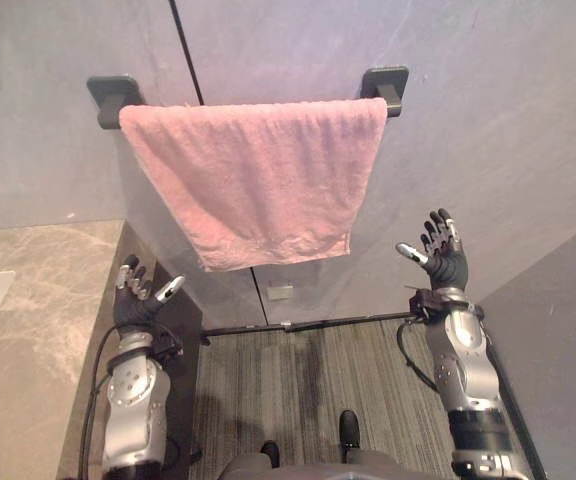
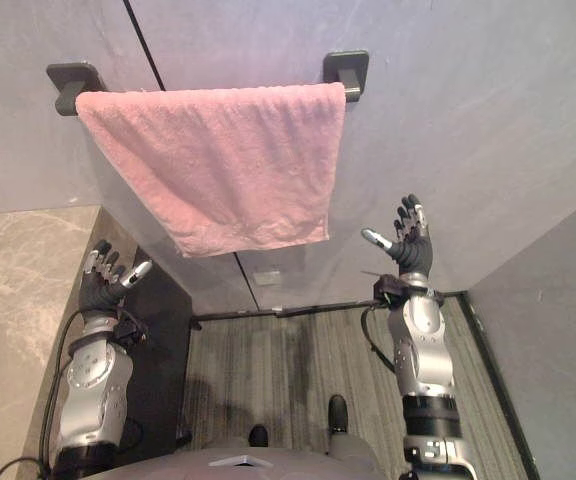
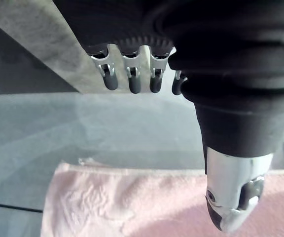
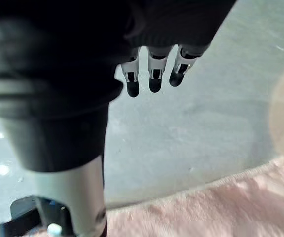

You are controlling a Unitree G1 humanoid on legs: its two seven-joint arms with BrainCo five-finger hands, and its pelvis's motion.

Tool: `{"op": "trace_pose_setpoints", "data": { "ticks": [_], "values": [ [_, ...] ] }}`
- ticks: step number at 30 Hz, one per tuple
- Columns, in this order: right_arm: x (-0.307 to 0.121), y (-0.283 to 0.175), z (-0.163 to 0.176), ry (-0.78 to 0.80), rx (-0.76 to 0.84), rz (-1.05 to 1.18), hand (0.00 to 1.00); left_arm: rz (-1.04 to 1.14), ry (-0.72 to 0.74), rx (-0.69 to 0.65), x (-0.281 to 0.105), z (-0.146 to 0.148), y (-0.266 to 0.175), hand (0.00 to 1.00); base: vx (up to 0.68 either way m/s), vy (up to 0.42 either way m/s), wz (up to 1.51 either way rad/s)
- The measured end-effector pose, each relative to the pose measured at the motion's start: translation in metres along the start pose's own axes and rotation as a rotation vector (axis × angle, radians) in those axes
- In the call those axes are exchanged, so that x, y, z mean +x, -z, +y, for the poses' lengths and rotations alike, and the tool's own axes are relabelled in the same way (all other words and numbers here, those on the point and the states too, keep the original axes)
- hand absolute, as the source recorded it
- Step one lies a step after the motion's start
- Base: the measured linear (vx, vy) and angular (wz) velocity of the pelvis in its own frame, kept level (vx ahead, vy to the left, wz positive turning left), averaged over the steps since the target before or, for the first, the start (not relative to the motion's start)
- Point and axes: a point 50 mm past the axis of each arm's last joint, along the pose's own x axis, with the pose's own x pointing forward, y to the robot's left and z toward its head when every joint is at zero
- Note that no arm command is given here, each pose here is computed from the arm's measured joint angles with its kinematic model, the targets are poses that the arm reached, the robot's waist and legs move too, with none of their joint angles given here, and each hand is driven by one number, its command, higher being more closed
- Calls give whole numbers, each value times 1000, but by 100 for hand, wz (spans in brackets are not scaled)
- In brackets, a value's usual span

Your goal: Organize washtable

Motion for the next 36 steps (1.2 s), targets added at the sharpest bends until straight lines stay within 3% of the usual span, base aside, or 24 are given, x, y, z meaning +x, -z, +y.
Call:
{"op": "trace_pose_setpoints", "data": {
  "ticks": [9,14,18,30,36],
  "values": [
    [-38,25,80,-552,129,128,0,78,391,-231,-36,-49,5,0,1,0,1],
    [-27,11,111,-704,186,84,0,68,493,-298,-34,-67,0,0,-3,0,1],
    [-17,1,130,-772,205,49,0,3,541,-332,-24,-81,-14,0,-12,0,0],
    [24,-4,172,-784,214,102,0,-45,460,-285,45,-107,-27,0,-12,-1,-3],
    [36,-6,177,-720,230,119,0,-99,424,-281,70,-108,-47,0,0,0,0]
  ]
}}
